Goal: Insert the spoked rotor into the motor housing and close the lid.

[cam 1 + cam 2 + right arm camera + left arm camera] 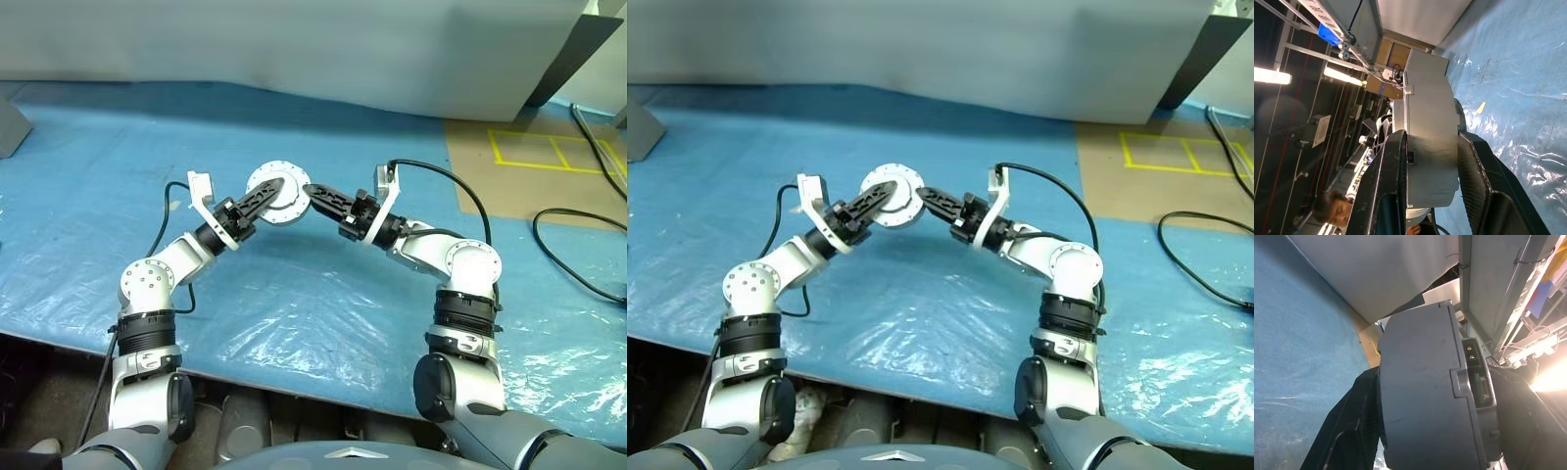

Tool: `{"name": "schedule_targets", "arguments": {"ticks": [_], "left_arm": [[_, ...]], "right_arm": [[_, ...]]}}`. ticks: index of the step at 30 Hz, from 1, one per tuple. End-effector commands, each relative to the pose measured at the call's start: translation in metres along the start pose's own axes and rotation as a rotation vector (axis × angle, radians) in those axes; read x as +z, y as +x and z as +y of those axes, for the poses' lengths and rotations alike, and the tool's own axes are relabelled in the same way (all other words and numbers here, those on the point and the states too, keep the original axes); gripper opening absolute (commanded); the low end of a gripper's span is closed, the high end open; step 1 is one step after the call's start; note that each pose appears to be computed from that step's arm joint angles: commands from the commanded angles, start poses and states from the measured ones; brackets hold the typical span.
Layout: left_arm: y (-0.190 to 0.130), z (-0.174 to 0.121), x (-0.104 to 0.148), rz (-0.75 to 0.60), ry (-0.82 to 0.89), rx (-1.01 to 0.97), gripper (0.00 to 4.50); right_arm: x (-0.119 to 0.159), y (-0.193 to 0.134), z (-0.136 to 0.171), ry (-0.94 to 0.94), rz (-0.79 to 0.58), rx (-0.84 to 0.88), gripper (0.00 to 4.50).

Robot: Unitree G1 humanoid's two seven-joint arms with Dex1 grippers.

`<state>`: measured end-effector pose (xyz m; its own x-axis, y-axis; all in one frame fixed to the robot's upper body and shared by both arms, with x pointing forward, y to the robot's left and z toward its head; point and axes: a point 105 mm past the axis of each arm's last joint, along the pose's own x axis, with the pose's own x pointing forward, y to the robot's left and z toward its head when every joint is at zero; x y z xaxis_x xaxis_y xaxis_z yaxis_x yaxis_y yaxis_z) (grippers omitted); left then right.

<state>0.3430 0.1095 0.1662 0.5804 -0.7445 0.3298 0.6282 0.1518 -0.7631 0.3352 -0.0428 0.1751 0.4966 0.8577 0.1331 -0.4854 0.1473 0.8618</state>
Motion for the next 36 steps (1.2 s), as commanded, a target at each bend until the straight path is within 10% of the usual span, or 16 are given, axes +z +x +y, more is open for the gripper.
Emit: {"name": "schedule_targets", "arguments": {"ticks": [1,18,25,36], "left_arm": [[0.007,-0.019,-0.007,0.053,0.041,-0.064,2.70],[0.004,-0.014,0.000,0.031,-0.005,-0.043,2.65],[0.001,-0.012,0.013,-0.011,0.008,-0.014,2.65],[-0.020,-0.009,0.064,-0.169,0.103,0.049,2.65]], "right_arm": [[0.003,0.006,0.017,-0.011,-0.015,0.072,1.14],[0.000,0.010,0.010,-0.052,-0.011,0.000,1.14],[0.001,0.009,0.014,-0.014,-0.018,0.045,3.46],[0.001,0.009,0.008,0.006,-0.011,0.020,3.46]]}}
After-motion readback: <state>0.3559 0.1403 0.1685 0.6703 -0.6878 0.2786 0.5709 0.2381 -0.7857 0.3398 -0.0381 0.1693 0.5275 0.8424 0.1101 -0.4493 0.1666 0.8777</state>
